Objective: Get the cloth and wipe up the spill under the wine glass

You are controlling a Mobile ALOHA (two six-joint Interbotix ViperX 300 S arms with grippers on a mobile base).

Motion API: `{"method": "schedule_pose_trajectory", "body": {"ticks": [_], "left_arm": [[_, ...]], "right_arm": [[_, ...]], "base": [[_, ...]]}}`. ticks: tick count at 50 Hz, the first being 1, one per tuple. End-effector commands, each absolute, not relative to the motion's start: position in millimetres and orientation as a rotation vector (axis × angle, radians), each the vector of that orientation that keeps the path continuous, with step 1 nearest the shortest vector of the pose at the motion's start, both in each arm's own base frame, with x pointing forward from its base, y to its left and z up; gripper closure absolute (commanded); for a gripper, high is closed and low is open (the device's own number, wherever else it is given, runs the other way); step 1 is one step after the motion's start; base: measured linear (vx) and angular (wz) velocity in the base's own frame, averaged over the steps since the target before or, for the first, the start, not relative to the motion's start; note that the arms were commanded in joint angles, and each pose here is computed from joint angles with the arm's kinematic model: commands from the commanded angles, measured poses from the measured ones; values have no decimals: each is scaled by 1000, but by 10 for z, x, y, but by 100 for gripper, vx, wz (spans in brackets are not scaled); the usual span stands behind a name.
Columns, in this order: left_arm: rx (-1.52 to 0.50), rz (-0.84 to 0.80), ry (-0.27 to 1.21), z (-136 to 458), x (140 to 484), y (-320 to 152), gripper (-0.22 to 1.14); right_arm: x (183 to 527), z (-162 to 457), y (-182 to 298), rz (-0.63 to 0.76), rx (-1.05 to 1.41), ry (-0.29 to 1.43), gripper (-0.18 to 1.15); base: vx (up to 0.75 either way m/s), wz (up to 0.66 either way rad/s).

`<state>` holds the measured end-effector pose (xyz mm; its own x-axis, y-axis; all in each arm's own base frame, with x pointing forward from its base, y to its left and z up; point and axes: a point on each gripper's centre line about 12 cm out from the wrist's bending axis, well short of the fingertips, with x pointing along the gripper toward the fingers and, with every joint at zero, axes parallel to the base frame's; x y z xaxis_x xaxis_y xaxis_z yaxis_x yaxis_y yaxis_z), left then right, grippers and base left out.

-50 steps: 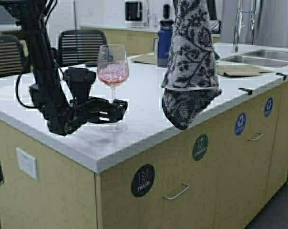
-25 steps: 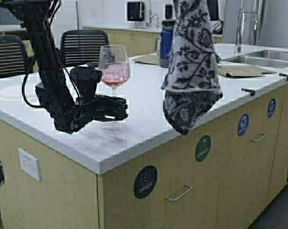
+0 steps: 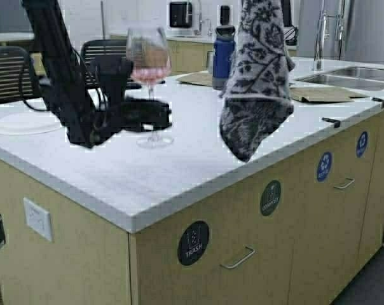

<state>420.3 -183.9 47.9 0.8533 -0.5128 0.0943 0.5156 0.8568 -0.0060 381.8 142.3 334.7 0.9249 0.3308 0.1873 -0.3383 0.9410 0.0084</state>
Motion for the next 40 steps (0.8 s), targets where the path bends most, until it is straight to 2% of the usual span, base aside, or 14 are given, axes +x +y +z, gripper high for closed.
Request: {"method": "schedule_pose_trajectory", "body": {"ticks": [1, 9, 16, 29, 40], "left_arm": [[-44, -549, -171, 1003, 4061, -1815, 57], [-47, -549, -199, 1350, 3792, -1709, 57], [-48, -549, -224, 1601, 3569, -1622, 57], [-104, -548, -246, 2044, 3359, -1530, 57], [-93, -535, -258, 2504, 3334, -1506, 57]], "right_arm": [[4207, 3517, 1576, 343, 57, -246, 91], [4615, 3332, 1741, 346, 54, -230, 91], [4810, 3023, 1839, 351, 49, -177, 91], [4903, 2180, 2241, 416, 66, -14, 91], [4750, 1594, 2736, 506, 60, 94, 91]], "base": [[0, 0], [0, 0], [0, 0], [0, 0], [0, 0]]}}
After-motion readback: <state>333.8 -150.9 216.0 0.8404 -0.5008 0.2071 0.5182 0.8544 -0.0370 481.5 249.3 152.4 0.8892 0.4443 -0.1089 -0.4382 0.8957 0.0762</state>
